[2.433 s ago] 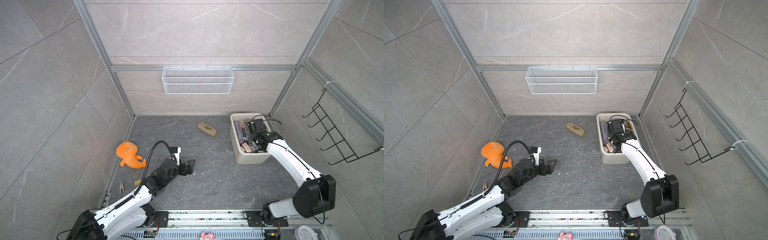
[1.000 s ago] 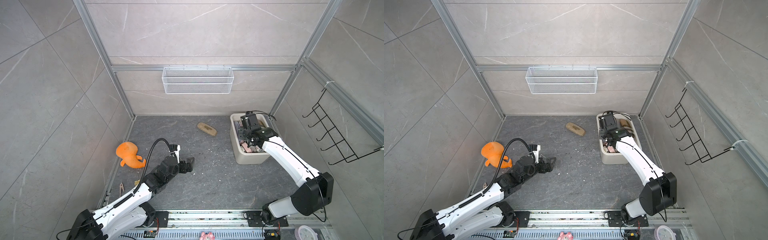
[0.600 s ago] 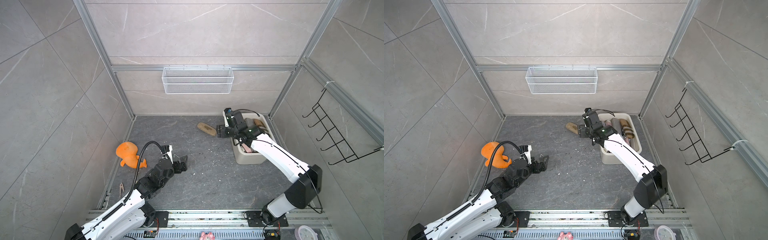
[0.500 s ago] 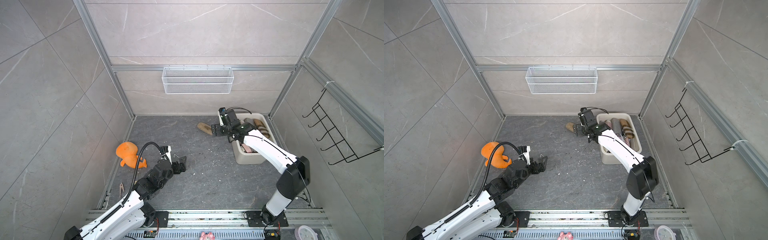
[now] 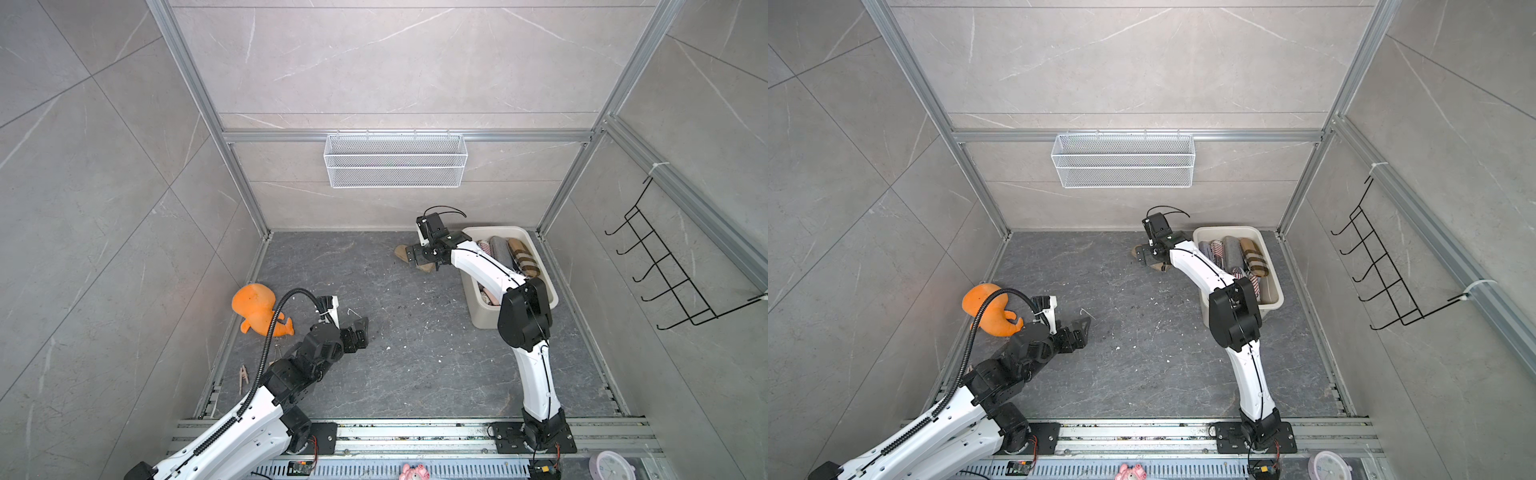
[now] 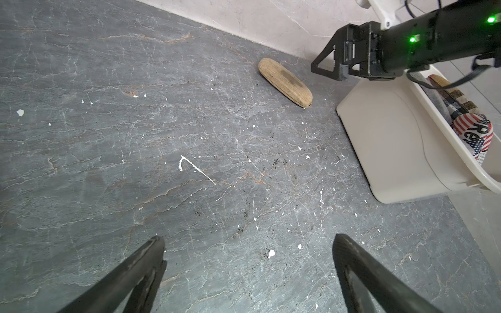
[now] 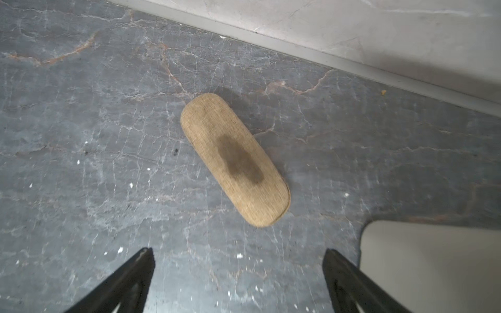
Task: Put the glasses cases into the storage boxes
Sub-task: Pick up the glasses case at the center of the board, then place the glasses case in the storage box, then move the storage box to the center of the board, then reset both arms
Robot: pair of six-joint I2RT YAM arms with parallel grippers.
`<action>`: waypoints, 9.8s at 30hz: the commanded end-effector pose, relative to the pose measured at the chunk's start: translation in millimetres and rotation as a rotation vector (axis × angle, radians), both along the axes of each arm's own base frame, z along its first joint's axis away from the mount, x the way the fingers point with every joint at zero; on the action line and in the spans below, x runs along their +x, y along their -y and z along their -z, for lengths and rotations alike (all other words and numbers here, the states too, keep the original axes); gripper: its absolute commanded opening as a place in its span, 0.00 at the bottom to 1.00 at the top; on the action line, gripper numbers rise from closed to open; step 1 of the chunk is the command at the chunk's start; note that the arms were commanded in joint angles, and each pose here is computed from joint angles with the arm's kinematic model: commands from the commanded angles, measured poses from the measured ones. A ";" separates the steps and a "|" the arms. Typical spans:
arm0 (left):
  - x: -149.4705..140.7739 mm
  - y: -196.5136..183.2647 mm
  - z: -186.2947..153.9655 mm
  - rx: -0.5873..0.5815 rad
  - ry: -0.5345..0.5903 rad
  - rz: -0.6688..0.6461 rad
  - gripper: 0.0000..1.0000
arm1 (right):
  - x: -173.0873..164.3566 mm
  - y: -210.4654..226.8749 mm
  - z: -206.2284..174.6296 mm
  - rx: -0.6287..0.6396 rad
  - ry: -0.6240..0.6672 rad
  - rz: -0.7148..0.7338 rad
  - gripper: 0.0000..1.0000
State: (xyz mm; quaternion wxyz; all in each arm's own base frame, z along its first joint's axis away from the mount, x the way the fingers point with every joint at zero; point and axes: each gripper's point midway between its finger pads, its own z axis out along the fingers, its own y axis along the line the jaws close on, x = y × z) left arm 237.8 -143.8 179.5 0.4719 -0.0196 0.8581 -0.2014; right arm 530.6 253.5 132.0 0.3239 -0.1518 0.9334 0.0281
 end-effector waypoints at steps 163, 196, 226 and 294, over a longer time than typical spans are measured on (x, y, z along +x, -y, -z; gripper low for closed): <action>-0.6 15.6 -24.6 -0.085 -0.019 0.047 0.98 | -189.8 59.7 -81.0 0.080 -0.025 0.292 0.06; 0.0 -14.0 -53.0 -0.076 0.010 -0.090 0.96 | -240.4 -151.8 -159.3 0.161 0.066 -0.116 0.58; 58.0 57.3 0.0 -0.090 -0.288 0.153 0.39 | -225.9 42.9 -46.4 0.027 -0.204 0.078 0.09; 113.5 -169.2 52.8 0.513 0.246 -0.486 1.00 | -183.3 207.1 -147.0 -0.007 0.592 0.268 1.00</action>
